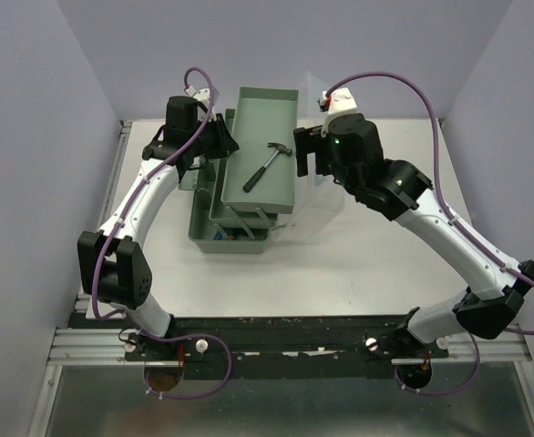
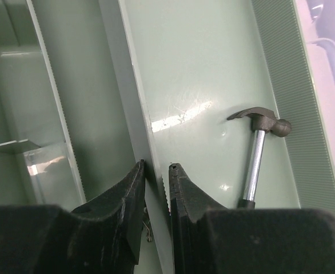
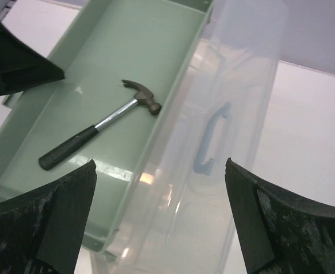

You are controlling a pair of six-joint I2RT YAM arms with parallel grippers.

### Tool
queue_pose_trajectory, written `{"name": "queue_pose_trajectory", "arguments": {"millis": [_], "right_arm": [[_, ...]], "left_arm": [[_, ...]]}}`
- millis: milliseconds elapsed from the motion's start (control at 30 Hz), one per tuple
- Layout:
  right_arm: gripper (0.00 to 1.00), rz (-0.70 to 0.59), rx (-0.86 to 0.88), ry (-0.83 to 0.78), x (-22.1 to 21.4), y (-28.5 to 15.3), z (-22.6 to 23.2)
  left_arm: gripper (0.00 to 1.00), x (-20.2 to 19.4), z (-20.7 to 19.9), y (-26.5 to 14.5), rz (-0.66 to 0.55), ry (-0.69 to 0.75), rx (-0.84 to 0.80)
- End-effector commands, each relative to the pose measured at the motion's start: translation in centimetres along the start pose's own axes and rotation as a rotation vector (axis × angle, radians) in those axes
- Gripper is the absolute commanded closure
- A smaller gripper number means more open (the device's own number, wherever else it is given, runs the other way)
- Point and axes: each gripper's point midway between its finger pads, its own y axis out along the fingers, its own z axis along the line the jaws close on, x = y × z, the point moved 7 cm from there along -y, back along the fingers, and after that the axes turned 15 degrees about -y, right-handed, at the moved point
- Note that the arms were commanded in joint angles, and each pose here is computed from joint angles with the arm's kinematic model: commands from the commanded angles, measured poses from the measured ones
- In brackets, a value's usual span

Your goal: Pack the tool kit

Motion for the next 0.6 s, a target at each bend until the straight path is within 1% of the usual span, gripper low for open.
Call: {"name": "queue_pose_trajectory", "arguments": {"millis": [0, 300, 467, 567], "right_arm": [[0.0, -0.027, -0.009, 0.099, -0.5, -1.2, -2.6], [0.0, -0.021, 0.011, 0.268, -4.0, 0.1, -4.4], [0.0, 0.015, -0.004, 0.292, -5.5, 1.4, -4.5], [0.0, 0.042, 0.023, 0.294, -6.3, 2.5, -3.7]], "left_arm": [[1.0, -2.4, 5.1, 1.1, 0.127, 0.024, 0.251], [1.0, -2.1, 6.8, 1.3, 0.16, 0.06, 0.344], [1.0, -1.7, 7.9, 1.3, 0.171, 0.054, 0.37], [1.0, -1.5, 8.1, 1.0, 0.171, 0.05, 0.363]]}}
